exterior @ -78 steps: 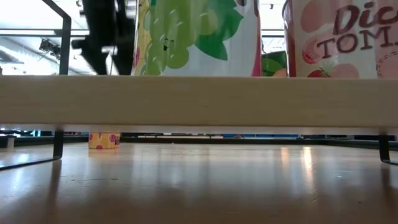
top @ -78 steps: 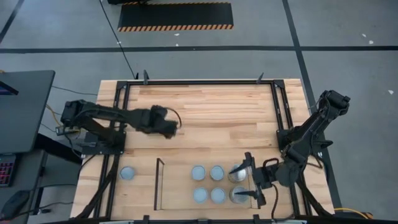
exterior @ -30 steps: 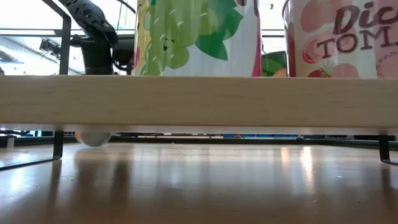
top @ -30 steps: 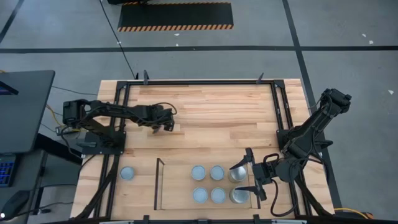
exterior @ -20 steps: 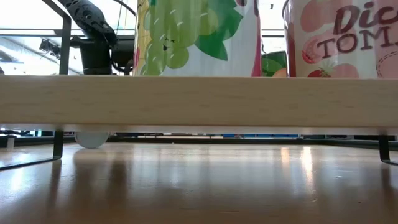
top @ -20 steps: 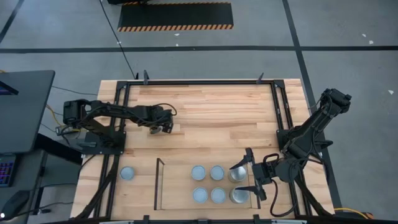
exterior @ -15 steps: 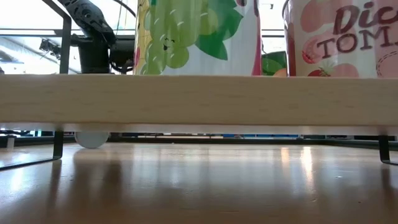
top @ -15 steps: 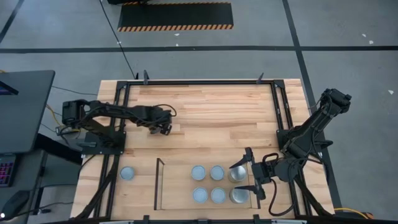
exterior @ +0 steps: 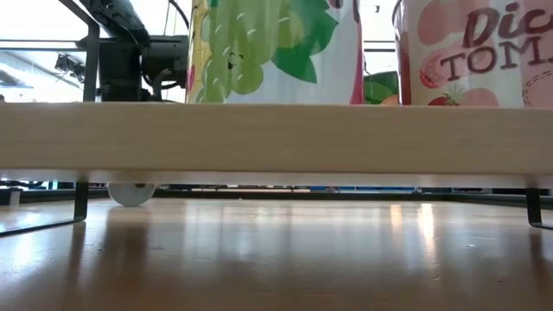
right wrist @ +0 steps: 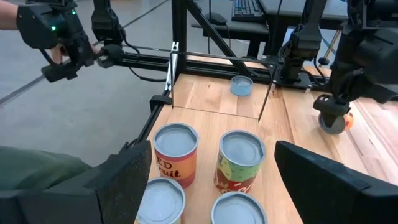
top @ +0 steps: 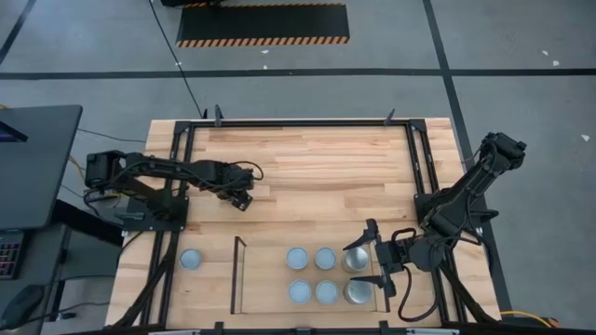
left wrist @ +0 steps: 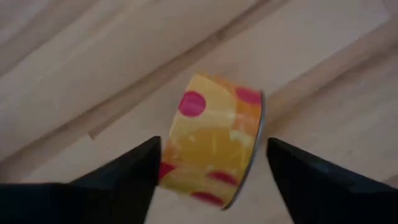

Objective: Pick and place cans onto a shelf
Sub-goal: Put the canned pineapple on the shelf

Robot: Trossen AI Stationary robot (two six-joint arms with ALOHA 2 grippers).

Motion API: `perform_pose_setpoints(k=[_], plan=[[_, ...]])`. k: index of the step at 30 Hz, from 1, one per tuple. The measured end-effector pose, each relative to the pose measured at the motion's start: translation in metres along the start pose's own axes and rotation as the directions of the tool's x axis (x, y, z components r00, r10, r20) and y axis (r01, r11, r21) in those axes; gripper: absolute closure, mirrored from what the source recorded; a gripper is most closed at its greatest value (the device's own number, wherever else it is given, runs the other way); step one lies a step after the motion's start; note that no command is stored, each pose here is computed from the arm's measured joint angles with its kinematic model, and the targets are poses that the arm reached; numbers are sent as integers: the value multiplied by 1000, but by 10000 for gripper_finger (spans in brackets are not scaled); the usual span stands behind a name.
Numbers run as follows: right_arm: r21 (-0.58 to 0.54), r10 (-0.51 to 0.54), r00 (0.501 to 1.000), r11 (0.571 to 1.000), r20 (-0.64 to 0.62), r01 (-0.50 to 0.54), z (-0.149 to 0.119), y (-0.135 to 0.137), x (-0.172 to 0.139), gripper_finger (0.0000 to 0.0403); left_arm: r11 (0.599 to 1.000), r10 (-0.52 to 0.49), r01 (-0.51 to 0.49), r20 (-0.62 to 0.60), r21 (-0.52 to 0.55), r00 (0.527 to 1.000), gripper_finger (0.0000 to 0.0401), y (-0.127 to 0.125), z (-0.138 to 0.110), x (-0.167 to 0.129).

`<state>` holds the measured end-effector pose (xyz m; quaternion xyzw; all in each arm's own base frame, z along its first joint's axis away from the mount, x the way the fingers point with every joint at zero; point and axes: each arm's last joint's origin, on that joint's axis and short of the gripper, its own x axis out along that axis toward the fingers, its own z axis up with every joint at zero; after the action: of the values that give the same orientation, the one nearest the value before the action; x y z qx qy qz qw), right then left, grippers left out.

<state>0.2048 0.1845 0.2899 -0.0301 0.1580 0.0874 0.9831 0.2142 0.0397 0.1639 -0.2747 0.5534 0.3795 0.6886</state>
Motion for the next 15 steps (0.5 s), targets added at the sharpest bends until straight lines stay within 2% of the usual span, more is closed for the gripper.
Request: perform_pose_setpoints(k=[5,7,10,12,13,15], plan=[[0,-2,1000,1000,-3,2,0,-1,0,55,999,-20,20,-28,27,999,217,1,0,-1],[-2,-3,1000,1000,-6,3,-1,-1,0,55,996,-67,70,-47,49,997,257,0,2,-6],[1,-3,1000,1000,-5,3,0,-1,0,55,976,-184,190,-66,105,981,260,-2,8,-25],[0,-3,1000,1000,-6,3,-1,-1,0,55,941,-293,302,-77,151,953,260,-5,14,-43],[1,-3,1000,1000,-5,3,0,-1,0,55,908,-367,378,-90,179,926,260,-6,17,-53],[1,-3,1000,1000,-5,3,0,-1,0,55,808,-529,544,-127,227,839,260,-10,22,-73]])
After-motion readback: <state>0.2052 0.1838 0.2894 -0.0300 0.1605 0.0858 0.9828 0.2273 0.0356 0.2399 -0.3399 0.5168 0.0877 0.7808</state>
